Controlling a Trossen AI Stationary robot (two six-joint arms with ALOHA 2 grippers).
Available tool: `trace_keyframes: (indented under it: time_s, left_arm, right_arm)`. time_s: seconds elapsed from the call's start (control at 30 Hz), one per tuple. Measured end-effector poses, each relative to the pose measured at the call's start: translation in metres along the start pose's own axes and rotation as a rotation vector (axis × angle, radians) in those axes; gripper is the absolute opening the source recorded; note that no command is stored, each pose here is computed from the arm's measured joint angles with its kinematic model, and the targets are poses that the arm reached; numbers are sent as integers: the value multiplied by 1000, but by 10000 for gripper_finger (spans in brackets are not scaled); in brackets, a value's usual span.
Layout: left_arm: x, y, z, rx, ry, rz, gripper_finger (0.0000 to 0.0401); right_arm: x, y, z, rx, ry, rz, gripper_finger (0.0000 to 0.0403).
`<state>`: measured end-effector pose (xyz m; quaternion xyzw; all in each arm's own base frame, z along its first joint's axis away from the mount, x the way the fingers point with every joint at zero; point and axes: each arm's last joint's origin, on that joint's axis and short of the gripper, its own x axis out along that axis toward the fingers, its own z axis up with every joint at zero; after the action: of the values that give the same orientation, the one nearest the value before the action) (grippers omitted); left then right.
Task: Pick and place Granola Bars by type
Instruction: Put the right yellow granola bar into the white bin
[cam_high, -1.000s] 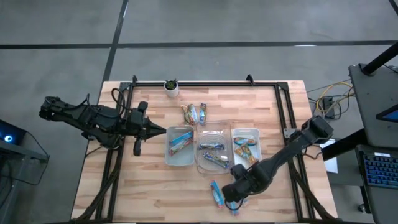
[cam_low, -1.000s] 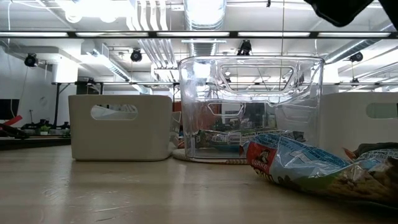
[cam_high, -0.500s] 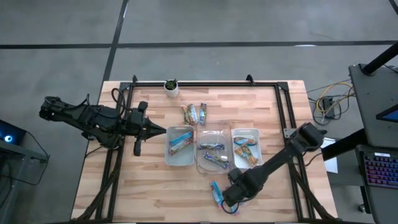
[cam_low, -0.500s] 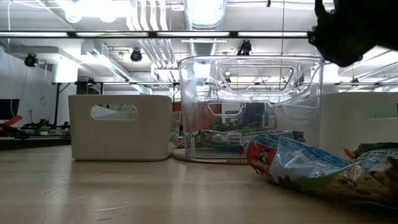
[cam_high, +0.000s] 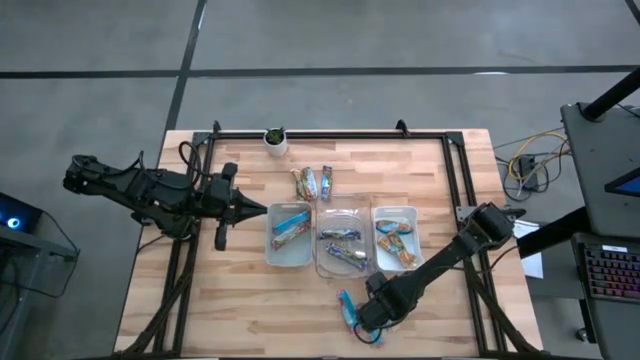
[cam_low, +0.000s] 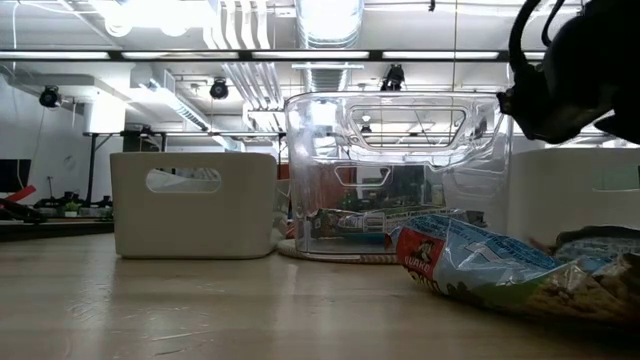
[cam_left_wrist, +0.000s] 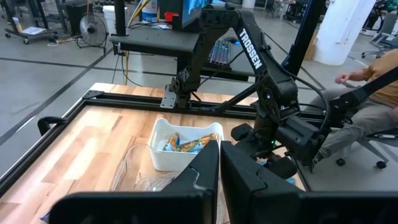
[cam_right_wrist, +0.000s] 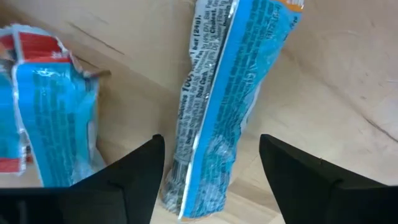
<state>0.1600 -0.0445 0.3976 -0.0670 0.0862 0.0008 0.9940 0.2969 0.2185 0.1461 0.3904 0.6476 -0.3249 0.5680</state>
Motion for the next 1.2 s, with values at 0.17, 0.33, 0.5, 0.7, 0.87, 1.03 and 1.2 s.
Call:
trace_keyframes:
  time_s: [0.17,0.33,0.5,0.7,0.87,1.03,1.2]
  left_arm:
    - [0,0,0,0,0,0,0]
    - [0,0,0,0,0,0,0]
    - [0,0,0,0,0,0,0]
    - [0,0,0,3,1,1,0]
    - [0,0,0,4,1,1,0]
    - [0,0,0,4,1,1,0]
    - [0,0,0,4,1,1,0]
  right_arm:
    - [0,0,0,0,0,0,218]
    - [0,0,0,4,0,0,177]
    - [0,0,0,4,0,1,138]
    - [0,0,0,18,0,4,100]
    - [-1,0,-1,18,22,5,82]
    - [-11,0,-3,16,54,28,81]
    - [-40,2,-7,19,58,119,77]
